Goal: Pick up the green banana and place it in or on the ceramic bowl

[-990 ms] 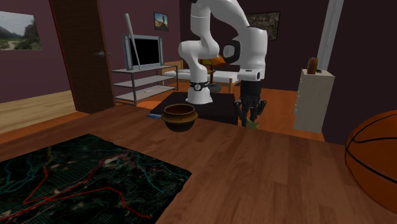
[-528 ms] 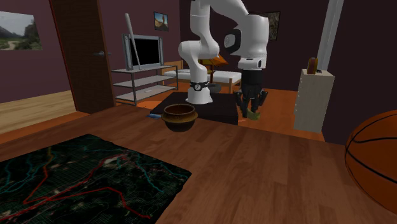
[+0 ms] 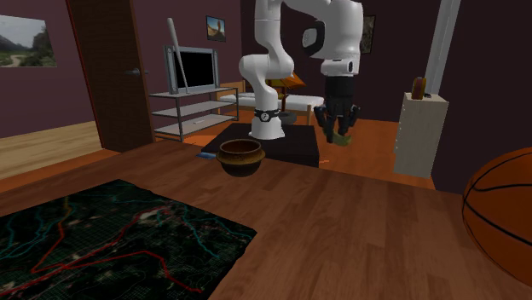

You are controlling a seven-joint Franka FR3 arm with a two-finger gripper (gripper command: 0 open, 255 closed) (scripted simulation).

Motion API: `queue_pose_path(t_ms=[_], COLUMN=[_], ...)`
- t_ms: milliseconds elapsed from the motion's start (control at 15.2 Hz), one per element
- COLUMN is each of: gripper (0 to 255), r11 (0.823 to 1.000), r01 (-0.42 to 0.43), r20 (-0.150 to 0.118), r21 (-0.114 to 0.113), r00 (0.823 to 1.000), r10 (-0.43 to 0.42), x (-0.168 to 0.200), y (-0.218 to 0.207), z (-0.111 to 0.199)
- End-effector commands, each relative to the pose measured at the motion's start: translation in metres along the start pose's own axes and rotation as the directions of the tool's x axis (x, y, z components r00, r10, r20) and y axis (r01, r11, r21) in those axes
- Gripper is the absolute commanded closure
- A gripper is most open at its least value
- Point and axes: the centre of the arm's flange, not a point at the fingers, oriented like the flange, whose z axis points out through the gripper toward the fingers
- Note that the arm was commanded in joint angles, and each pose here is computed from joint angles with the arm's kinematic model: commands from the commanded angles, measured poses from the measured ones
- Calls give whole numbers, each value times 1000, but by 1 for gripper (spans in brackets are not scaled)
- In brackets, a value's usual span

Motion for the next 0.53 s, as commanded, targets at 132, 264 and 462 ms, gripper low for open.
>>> queue_pose_path(t_ms=[132, 264, 462], gripper=[255, 255, 255], r11=[1000, 1000, 1000], r01=[0, 0, 0], r20=[0, 0, 0], r21=[0, 0, 0], r00=[1000, 1000, 1000], r10=[0, 0, 0], x=[2, -6, -32], y=[1, 11, 41], z=[-21, -22, -23])
